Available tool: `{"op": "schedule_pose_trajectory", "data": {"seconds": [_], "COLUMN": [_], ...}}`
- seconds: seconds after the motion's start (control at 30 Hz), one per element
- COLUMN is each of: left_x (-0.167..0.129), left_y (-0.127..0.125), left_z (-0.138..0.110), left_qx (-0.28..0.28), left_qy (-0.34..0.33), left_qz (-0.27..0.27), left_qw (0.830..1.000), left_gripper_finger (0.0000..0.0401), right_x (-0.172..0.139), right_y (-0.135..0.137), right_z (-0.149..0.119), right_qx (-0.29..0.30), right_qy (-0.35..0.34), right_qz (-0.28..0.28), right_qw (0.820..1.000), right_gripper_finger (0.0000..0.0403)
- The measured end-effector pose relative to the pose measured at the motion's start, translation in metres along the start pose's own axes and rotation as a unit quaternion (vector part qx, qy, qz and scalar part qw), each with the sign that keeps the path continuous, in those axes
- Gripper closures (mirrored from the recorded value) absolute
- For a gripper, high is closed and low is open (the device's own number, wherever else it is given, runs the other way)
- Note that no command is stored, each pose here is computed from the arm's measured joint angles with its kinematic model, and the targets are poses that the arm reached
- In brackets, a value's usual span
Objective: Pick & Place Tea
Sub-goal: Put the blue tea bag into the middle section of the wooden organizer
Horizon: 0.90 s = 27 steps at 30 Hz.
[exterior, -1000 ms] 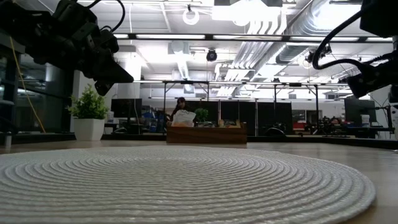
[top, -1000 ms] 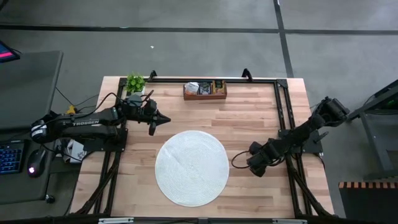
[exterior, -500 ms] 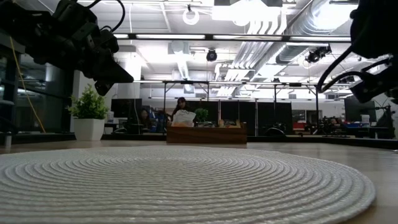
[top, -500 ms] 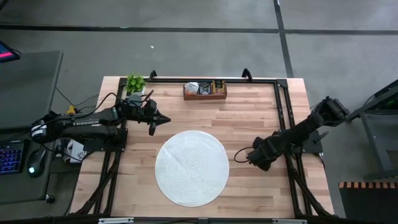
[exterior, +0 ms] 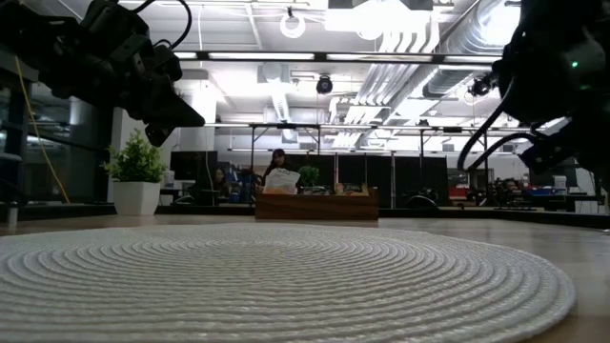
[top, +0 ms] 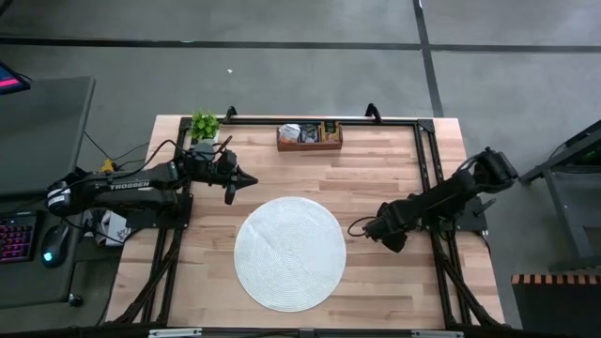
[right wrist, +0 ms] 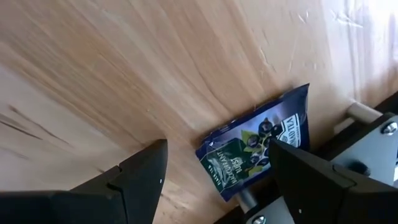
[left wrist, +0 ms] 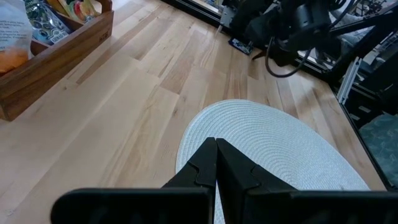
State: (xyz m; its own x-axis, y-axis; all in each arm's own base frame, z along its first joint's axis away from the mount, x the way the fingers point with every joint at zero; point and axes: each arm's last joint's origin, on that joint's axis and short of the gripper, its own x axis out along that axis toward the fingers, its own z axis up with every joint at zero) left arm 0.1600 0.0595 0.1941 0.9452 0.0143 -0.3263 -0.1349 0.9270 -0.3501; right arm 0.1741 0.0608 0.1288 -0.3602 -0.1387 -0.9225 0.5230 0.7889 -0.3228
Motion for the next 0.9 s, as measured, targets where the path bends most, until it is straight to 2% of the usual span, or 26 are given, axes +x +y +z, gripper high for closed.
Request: {"op": "schedule_pose_trajectory", "data": {"seconds": [0.43, 0.57, 0.9], "left_x": [0.0, 0.0, 0.0], "left_y": [0.0, 0.0, 0.0], "left_z": [0.0, 0.0, 0.0], "left_qx": [0.0, 0.0, 0.0], "left_qy": [0.0, 0.0, 0.0], "left_qz": [0.0, 0.0, 0.0], "left_qw": [1.0, 1.0, 1.0], "left_gripper_finger": [0.0401, 0.0401, 0.0401], "right_x": [0.005, 0.007, 0.008], "right_y": [-0.002, -0.008, -0.016], "right_z": [0.002, 0.0, 0.009], "right_qx": [0.035, 0.039, 0.057], "right_qy": [0.025, 0.045, 0.048], "right_qz": [-0.03, -0.057, -0.061], "right_qw": [0.999, 0.997, 0.995], "right_gripper_finger": [0.0126, 0.0126, 0.0126]}}
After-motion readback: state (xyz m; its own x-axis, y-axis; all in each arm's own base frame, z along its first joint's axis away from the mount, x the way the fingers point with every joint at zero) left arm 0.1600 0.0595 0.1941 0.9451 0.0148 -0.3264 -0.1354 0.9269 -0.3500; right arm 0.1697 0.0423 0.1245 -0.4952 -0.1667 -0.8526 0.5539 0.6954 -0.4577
